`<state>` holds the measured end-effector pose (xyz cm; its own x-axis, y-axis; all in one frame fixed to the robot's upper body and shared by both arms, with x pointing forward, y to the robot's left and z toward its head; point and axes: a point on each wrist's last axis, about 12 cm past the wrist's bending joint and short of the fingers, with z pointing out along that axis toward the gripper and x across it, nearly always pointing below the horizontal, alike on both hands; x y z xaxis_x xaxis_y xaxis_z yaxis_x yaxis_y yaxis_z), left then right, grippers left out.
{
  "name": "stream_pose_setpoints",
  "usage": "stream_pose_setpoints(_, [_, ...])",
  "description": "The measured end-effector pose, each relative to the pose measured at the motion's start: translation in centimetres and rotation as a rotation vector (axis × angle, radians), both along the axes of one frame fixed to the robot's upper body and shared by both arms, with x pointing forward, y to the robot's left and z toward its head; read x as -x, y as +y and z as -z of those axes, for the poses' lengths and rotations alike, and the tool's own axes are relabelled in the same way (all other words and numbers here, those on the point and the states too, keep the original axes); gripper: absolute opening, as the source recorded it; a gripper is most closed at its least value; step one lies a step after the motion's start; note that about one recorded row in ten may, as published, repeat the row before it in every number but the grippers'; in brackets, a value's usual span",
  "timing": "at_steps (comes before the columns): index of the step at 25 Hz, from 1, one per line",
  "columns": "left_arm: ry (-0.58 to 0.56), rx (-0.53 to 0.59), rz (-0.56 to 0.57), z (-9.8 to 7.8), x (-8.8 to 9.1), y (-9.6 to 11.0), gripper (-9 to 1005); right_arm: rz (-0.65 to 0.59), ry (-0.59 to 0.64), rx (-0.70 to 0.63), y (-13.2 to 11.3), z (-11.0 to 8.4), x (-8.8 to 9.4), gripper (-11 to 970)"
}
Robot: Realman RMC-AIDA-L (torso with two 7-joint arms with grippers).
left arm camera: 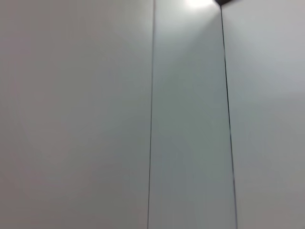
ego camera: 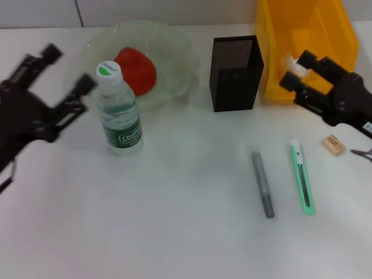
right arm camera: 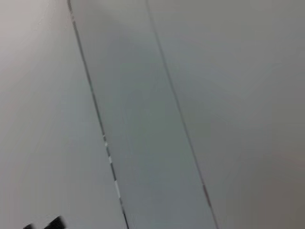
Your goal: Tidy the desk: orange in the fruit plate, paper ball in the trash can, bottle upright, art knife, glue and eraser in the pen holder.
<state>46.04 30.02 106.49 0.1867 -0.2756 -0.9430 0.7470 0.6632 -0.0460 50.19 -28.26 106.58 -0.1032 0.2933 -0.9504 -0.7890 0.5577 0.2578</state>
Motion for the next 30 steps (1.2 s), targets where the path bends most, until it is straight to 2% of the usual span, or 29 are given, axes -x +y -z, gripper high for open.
stream_pose_setpoints(1, [0.024,0.01,0.017,-0.3,0.1,0.8,797,0.004,0.009,-0.006,-0.3,-0.1,-0.1,770])
stream_pose_setpoints(2, [0.096,-0.001,0.101,-0.7,0.4,2.0,797,0.006,0.035,-0.015,-1.2,-0.6,-0.3,770])
stream_pose_setpoints(3, [0.096,-0.001,0.101,-0.7,0.4,2.0,797,0.004,0.052,-0.014,-1.7,-0.9,-0.6,770])
stream_pose_setpoints(5, [0.161,-0.049,0.202,-0.8,0.6,2.5,790,-0.001,0.073,-0.011,-2.3,-1.4,-0.9,770])
stream_pose_setpoints(6, [0.186,-0.075,0.246,-0.8,0.7,2.5,783,-0.013,0.089,0.004,-2.9,-2.0,-1.3,770])
stream_pose_setpoints(7, [0.213,-0.114,0.305,-0.8,0.7,2.4,776,-0.071,0.134,0.054,-3.9,-3.8,-2.1,770])
stream_pose_setpoints(8, [0.236,-0.149,0.353,-0.8,0.7,2.2,769,-0.071,0.134,0.054,-3.9,-3.8,-2.1,770])
stream_pose_setpoints(9, [0.236,-0.149,0.353,-0.8,0.7,2.2,762,-0.17,0.198,0.144,-4.4,-6.2,-2.7,770])
stream_pose_setpoints(10, [0.286,-0.222,0.45,-0.6,0.4,1.3,755,-0.17,0.198,0.144,-4.4,-6.2,-2.7,770])
stream_pose_setpoints(11, [0.297,-0.236,0.468,-0.6,0.2,1.0,748,-0.227,0.241,0.214,-4.4,-7.5,-3.0,770])
stream_pose_setpoints(12, [0.324,-0.269,0.508,-0.4,-0.1,0.4,742,-0.278,0.349,0.383,-4.0,-10.1,-3.5,770])
stream_pose_setpoints(13, [0.324,-0.269,0.508,-0.4,-0.1,0.4,735,-0.278,0.349,0.383,-4.0,-10.1,-3.5,770])
stream_pose_setpoints(16, [0.351,-0.31,0.562,-0.2,-0.8,-0.7,714,-0.232,0.496,0.615,-2.9,-13.4,-4.1,770])
stream_pose_setpoints(17, [0.354,-0.317,0.566,-0.2,-0.9,-0.9,707,-0.189,0.565,0.759,-1.9,-15.0,-4.2,770])
stream_pose_setpoints(18, [0.357,-0.323,0.567,-0.1,-1.1,-1.2,700,-0.189,0.565,0.759,-1.9,-15.0,-4.2,770])
stream_pose_setpoints(19, [0.361,-0.329,0.564,0.0,-1.3,-1.4,693,-0.153,0.62,0.901,-0.5,-16.2,-4.3,769])
stream_pose_setpoints(20, [0.364,-0.331,0.561,0.1,-1.4,-1.5,686,-0.153,0.62,0.901,-0.5,-16.2,-4.3,769])
stream_pose_setpoints(21, [0.369,-0.336,0.557,0.1,-1.6,-1.7,686,-0.13,0.642,0.957,0.0,-16.5,-4.3,769])
stream_pose_setpoints(22, [0.376,-0.342,0.552,0.2,-1.8,-2.0,686,-0.05,0.68,1.06,1.0,-16.7,-4.4,769])
stream_pose_setpoints(23, [0.376,-0.342,0.552,0.2,-1.8,-2.0,687,-0.05,0.68,1.06,1.0,-16.7,-4.4,769])
stream_pose_setpoints(26, [0.39,-0.354,0.557,0.4,-2.1,-2.4,687,0.049,0.713,1.161,1.8,-16.4,-4.9,769])
stream_pose_setpoints(30, [0.409,-0.371,0.56,0.5,-2.5,-2.8,687,0.114,0.757,1.163,2.0,-14.1,-6.7,769])
